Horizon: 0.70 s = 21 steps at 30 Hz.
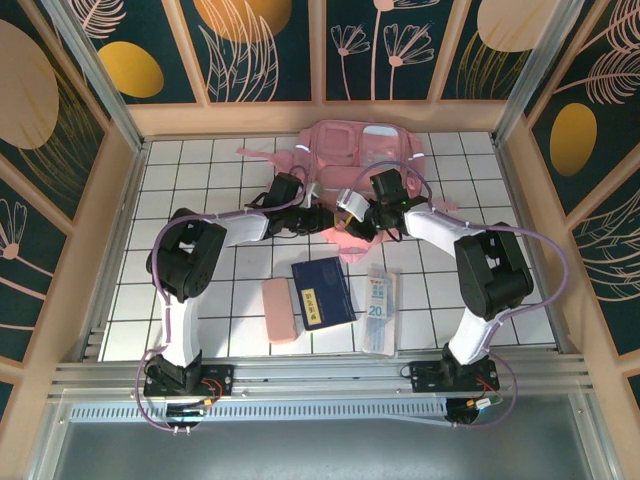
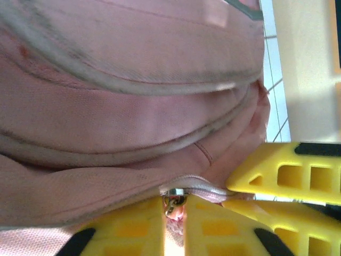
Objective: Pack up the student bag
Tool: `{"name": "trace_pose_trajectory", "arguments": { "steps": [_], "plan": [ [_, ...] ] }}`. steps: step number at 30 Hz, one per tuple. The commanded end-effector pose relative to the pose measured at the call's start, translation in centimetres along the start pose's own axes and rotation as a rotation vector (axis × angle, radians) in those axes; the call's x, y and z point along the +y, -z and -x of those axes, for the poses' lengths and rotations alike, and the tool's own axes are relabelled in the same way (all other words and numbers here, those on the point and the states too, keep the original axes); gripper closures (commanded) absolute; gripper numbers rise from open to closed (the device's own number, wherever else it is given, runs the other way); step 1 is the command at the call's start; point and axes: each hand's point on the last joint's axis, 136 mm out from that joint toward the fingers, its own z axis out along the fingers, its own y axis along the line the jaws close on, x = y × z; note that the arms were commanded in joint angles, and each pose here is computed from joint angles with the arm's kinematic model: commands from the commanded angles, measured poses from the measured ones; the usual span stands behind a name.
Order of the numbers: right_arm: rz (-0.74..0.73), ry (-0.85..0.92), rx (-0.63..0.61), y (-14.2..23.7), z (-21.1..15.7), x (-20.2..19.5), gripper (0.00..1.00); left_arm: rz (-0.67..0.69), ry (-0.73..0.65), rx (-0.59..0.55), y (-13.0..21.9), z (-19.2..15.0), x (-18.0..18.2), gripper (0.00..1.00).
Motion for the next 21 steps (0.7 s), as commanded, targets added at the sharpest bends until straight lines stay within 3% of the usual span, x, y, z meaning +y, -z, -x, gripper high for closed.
{"name": "trace_pose_trajectory", "arguments": {
  "steps": [1,5,10,14,21],
  "plan": [
    [-0.032,0.029,-0.029,0.2,0.7,-0.9,0.83,0.002,-0.025,-0.023,-0.1,0.8,-0.4,1.00],
    [-0.097,0.054,0.000,0.6,0.1,-1.7,0.75,0.038,-0.055,-0.069,1.3,1.4,-0.8,1.00],
    [-0.112,0.074,-0.002,0.8,0.3,-1.9,0.74,0.031,-0.070,-0.109,3.3,2.0,-2.2,1.00],
    [-0.066,0.077,-0.036,0.7,1.4,-0.9,0.59,-0.057,-0.061,-0.073,3.7,1.6,-4.3,1.00],
    [-0.055,0.124,-0.029,0.2,1.7,-0.6,0.60,-0.184,-0.023,-0.051,4.4,1.1,-6.7,1.00]
  ]
}}
